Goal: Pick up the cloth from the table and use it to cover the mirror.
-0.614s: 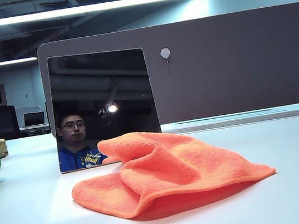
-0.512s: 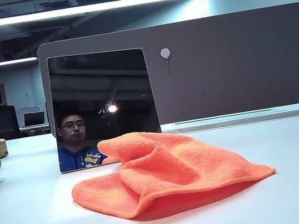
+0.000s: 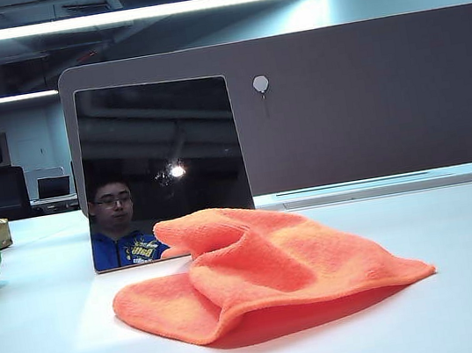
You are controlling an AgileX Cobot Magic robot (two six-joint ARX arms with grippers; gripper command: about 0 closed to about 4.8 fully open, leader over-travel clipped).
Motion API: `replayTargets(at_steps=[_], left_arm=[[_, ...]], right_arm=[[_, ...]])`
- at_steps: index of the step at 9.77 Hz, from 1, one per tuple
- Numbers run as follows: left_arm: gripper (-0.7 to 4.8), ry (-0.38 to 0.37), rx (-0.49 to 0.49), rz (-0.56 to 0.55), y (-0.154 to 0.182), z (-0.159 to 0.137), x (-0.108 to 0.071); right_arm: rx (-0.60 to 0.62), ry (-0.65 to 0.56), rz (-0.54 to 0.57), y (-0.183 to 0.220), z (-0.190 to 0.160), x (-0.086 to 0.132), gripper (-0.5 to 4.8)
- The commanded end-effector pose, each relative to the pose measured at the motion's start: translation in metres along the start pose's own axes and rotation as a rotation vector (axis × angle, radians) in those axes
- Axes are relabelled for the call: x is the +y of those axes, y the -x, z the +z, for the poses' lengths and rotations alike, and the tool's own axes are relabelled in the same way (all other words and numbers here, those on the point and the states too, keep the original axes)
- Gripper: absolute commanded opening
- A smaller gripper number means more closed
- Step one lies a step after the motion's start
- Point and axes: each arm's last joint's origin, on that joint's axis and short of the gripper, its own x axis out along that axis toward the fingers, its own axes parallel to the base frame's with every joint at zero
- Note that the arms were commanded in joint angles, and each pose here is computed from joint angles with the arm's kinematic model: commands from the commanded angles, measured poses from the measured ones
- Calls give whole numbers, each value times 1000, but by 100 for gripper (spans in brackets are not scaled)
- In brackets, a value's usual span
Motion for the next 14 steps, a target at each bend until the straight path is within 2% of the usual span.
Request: replayTargets(at_steps=[1,4,6,7,9,10,11,12,13,14], left_arm=[[-4,30,-9,-5,0,2,0],[-5,30,-9,-28,0,2,-1],[-5,83,44,-58,2,5,-2],[-5,92,102,-86,5,13,-3],[-5,88,93,-112,8,26,-5],[-5,87,82,-148,11,54,-7],[-5,87,97,-150,10,60,-7],[-5,90,144,-229,3,75,-10],[-5,87,223,-326,-19,98,-12],[-5,24,255,-394,-33,105,-17]], right_arm=[[-11,-4,-4,0,1,0,13],[-34,-4,-3,0,4,0,7],[-83,-2,39,3,22,0,-1],[-82,4,44,6,40,-2,-1],[-43,21,48,12,61,-3,-1],[39,93,107,15,93,-4,-1],[53,94,126,13,99,-4,-1],[110,85,211,5,119,-4,-1],[181,46,443,-20,142,1,-1],[216,20,544,-34,147,3,-1]])
